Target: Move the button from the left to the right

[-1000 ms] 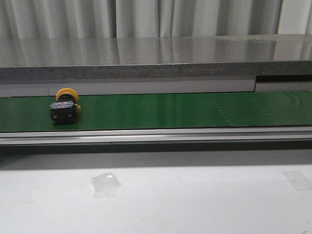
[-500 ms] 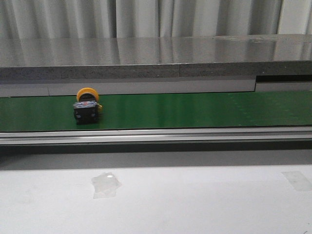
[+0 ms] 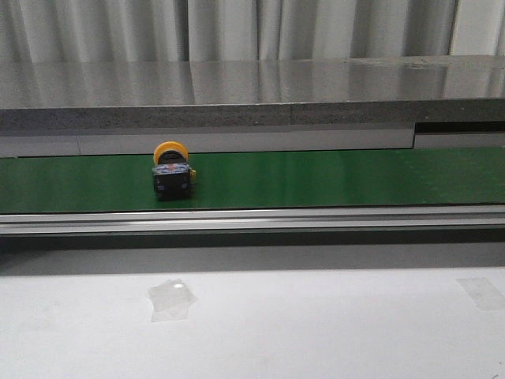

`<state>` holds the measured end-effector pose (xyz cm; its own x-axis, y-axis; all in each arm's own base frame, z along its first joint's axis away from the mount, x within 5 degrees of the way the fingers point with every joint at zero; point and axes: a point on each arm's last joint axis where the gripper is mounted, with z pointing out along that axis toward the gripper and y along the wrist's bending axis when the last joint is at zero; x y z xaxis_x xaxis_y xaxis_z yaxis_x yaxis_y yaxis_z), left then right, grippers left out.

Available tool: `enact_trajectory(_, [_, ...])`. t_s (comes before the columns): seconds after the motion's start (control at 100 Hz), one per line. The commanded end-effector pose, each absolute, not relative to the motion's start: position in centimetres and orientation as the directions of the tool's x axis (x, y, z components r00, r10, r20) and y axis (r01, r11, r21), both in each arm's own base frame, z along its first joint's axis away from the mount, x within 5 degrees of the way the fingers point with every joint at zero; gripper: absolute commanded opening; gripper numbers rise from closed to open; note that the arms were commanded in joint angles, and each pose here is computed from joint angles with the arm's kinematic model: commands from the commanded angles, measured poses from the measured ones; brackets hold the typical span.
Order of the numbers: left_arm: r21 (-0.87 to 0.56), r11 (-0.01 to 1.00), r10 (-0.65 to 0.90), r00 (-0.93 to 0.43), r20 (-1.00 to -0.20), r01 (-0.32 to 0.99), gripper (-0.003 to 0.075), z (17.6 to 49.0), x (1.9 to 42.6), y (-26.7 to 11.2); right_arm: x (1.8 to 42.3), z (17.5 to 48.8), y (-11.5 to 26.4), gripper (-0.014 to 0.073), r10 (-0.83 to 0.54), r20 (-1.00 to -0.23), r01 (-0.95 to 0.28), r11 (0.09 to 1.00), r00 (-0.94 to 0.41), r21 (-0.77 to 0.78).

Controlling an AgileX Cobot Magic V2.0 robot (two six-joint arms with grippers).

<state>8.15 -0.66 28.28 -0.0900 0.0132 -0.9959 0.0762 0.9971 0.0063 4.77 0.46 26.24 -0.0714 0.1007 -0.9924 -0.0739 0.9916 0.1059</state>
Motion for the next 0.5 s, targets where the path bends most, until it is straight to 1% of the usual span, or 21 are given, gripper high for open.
enact_trajectory(0.0, [-0.001,0.998,-0.001,0.001,-1.000,0.067,-0.0020,29.8,8.2,-0.6,5.4,29.2,0.5,-0.0068,0.101,-0.992,-0.076,0.991,-0.080,0.108])
enact_trajectory(0.12, [-0.001,0.998,-0.001,0.001,-1.000,0.067,-0.0020,29.8,8.2,-0.6,7.0,31.3,0.7,-0.0068,0.092,-0.978,-0.069,0.992,-0.186,0.106])
enact_trajectory(0.24, [-0.001,0.998,-0.001,0.001,-1.000,0.067,-0.0020,29.8,8.2,-0.6,8.9,32.7,0.8,-0.0068,0.082,-0.948,-0.060,0.993,-0.306,0.105])
enact_trajectory(0.33, [-0.001,0.998,-0.001,0.001,-1.000,0.067,-0.0020,29.8,8.2,-0.6,10.5,33.3,1.0,-0.0068,0.074,-0.916,-0.054,0.993,-0.393,0.104])
enact_trajectory(0.49, [-0.001,0.998,-0.001,0.001,-1.000,0.067,-0.0020,29.8,8.2,-0.6,13.1,33.6,1.2,-0.0068,0.065,-0.858,-0.044,0.994,-0.510,0.101])
